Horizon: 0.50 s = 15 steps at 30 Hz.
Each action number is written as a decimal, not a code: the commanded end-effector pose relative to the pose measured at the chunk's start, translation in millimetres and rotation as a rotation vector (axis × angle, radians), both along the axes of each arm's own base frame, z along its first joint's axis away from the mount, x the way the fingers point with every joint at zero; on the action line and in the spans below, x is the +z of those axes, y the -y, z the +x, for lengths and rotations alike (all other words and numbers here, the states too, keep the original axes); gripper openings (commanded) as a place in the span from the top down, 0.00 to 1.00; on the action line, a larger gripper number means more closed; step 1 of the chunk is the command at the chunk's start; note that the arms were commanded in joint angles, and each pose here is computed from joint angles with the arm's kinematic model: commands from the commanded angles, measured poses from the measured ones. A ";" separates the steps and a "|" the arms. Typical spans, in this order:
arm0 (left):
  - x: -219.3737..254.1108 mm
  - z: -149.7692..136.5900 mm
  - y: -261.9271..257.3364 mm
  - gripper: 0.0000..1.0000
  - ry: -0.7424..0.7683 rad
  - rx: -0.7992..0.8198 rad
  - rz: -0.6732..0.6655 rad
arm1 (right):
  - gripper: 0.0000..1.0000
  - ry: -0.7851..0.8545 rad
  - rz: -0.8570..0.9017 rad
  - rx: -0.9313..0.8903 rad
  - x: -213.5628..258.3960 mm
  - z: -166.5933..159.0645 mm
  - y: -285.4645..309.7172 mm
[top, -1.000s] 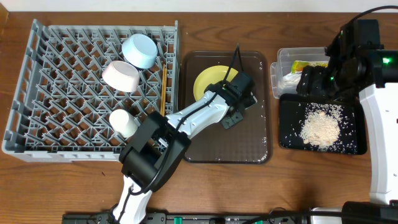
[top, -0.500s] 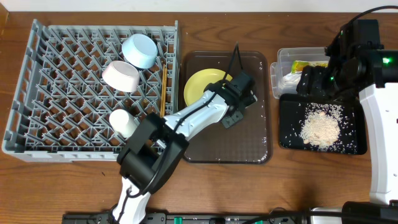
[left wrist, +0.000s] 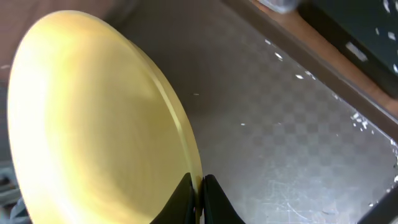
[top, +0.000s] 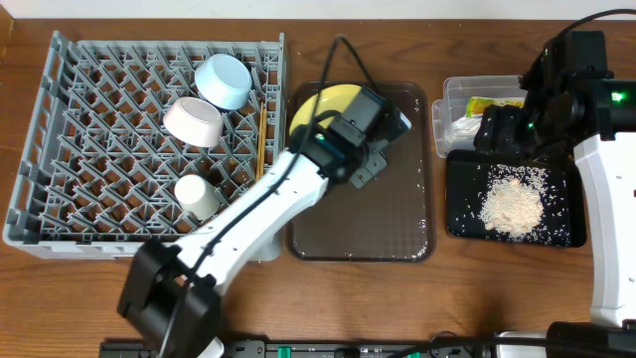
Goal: Sort waste into correct bins and load items into the dishwasher
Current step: 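Lift the yellow plate and stand it upright in the dish rack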
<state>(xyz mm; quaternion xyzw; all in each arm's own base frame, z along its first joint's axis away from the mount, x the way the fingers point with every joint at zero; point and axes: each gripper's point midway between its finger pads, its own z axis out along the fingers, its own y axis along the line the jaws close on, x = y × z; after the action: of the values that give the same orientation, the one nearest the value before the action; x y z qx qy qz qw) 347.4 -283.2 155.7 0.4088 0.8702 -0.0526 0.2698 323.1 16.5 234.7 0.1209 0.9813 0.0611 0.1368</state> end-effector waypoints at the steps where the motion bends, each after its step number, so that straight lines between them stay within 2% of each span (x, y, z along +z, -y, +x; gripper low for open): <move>1: 38.7 13.0 -22.7 0.93 0.053 0.114 -0.089 | 0.13 -0.001 -0.008 0.000 -0.7 0.9 -0.8; 4: 65.1 17.2 -35.0 0.92 0.062 0.158 -0.189 | 0.13 -0.001 -0.009 0.000 -0.7 0.9 -0.7; 6: 90.0 19.3 -46.1 0.93 0.021 0.213 -0.345 | 0.13 -0.001 -0.009 0.001 -0.7 0.8 -0.7; 15: 126.5 37.9 -95.2 0.93 -0.214 0.336 -0.765 | 0.13 -0.006 -0.013 0.014 -1.1 -0.5 -0.7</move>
<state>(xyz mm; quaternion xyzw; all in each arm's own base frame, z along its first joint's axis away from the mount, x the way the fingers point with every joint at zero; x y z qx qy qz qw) 388.6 -189.0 265.1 0.1677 0.8864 -0.2548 0.3481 322.7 16.5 234.5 0.1204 0.9815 0.0607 0.1361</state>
